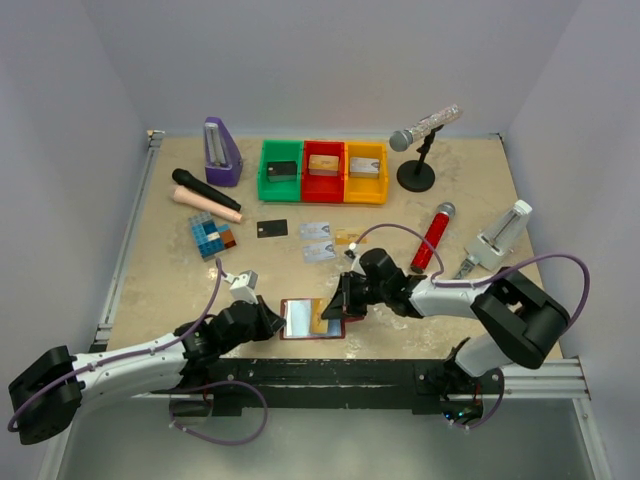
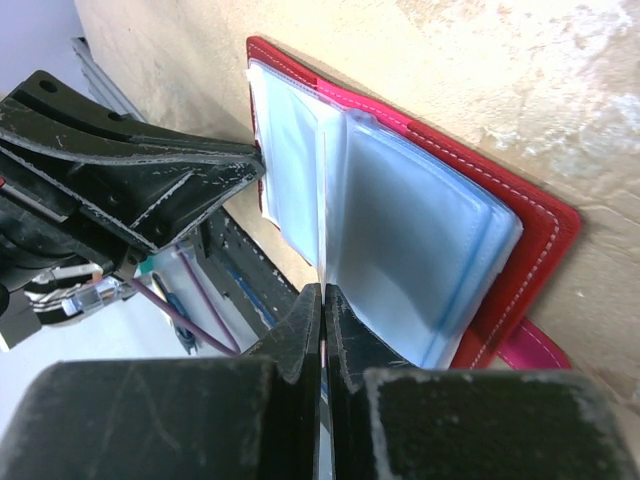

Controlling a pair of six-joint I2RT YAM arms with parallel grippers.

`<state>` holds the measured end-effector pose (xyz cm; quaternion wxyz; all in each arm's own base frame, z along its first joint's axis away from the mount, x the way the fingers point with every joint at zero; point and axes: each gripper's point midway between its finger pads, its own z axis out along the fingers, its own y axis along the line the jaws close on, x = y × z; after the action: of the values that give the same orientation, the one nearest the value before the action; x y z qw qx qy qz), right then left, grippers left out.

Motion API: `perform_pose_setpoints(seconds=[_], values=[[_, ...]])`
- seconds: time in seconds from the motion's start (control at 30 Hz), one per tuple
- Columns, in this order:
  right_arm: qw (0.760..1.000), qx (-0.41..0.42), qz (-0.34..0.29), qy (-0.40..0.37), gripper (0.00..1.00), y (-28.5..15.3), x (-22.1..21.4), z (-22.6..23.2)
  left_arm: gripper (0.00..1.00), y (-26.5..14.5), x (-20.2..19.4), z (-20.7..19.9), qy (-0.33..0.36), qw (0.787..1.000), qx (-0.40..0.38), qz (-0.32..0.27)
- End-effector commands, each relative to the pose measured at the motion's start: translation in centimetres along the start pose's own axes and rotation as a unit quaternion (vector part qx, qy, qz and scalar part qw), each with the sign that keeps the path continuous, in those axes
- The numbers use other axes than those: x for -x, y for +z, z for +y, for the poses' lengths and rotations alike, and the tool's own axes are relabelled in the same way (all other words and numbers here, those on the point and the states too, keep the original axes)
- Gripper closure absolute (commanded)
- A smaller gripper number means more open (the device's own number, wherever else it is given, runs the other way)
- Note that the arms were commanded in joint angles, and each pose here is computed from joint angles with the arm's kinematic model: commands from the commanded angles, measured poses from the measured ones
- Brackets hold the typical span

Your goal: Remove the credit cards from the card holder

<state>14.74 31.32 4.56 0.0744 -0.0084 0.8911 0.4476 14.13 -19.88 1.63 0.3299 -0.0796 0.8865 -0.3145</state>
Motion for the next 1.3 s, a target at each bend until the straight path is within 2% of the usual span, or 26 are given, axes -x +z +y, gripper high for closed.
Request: perform_pose_setpoints(seconds=[0.0, 0.2, 0.37, 0.43, 0.6, 0.7, 0.8, 0.9, 1.03, 1.13, 1.27], values=[[0.999, -0.026, -0.021, -0.014, 1.00, -0.9, 0.8, -0.6, 1.00, -0.2, -1.0, 2.3, 0.015, 0.999, 0.039, 0.014], [0.996, -0.065, -0.037, -0.049, 1.00, -2.7, 1.3, -0.6, 0.99, -0.4, 0.2, 0.4, 0.023, 1.000, 0.018, 0.005], [0.990, -0.080, -0.059, -0.103, 1.00, -5.6, 2.1, 1.0, 0.49, -1.6, 3.5, -4.6, 0.039, 0.999, -0.024, -0.019], [0.983, -0.060, -0.066, -0.160, 1.00, -7.3, 2.5, 3.1, 0.40, -2.5, 5.1, -7.0, 0.042, 0.997, -0.048, -0.033], [0.954, 0.032, -0.055, -0.293, 1.00, -11.4, 0.9, 8.3, 0.25, -6.0, 8.6, -12.4, 0.068, 0.986, -0.136, -0.070], [0.927, 0.114, 0.024, -0.356, 1.00, -13.5, -2.8, 10.5, 0.26, -8.5, 9.0, -15.6, 0.102, 0.962, -0.240, -0.086], [0.907, 0.162, 0.084, -0.379, 1.00, -15.1, -5.4, 11.4, 0.28, -11.2, 9.1, -17.7, 0.144, 0.931, -0.320, -0.103], [0.892, 0.204, 0.114, -0.386, 1.00, -16.1, -6.9, 12.6, 0.30, -13.8, 8.5, -19.5, 0.185, 0.897, -0.388, -0.100], [0.887, 0.206, 0.127, -0.394, 1.00, -16.6, -7.3, 13.1, 0.33, -16.0, 7.2, -21.2, 0.219, 0.866, -0.444, -0.064], [0.883, 0.202, 0.134, -0.401, 1.00, -16.8, -7.4, 13.6, 0.36, -16.2, 5.7, -22.0, 0.238, 0.853, -0.465, -0.015], [0.877, 0.197, 0.140, -0.416, 1.00, -16.9, -7.7, 14.4, 0.37, -15.3, 4.5, -22.6, 0.240, 0.850, -0.468, 0.030]])
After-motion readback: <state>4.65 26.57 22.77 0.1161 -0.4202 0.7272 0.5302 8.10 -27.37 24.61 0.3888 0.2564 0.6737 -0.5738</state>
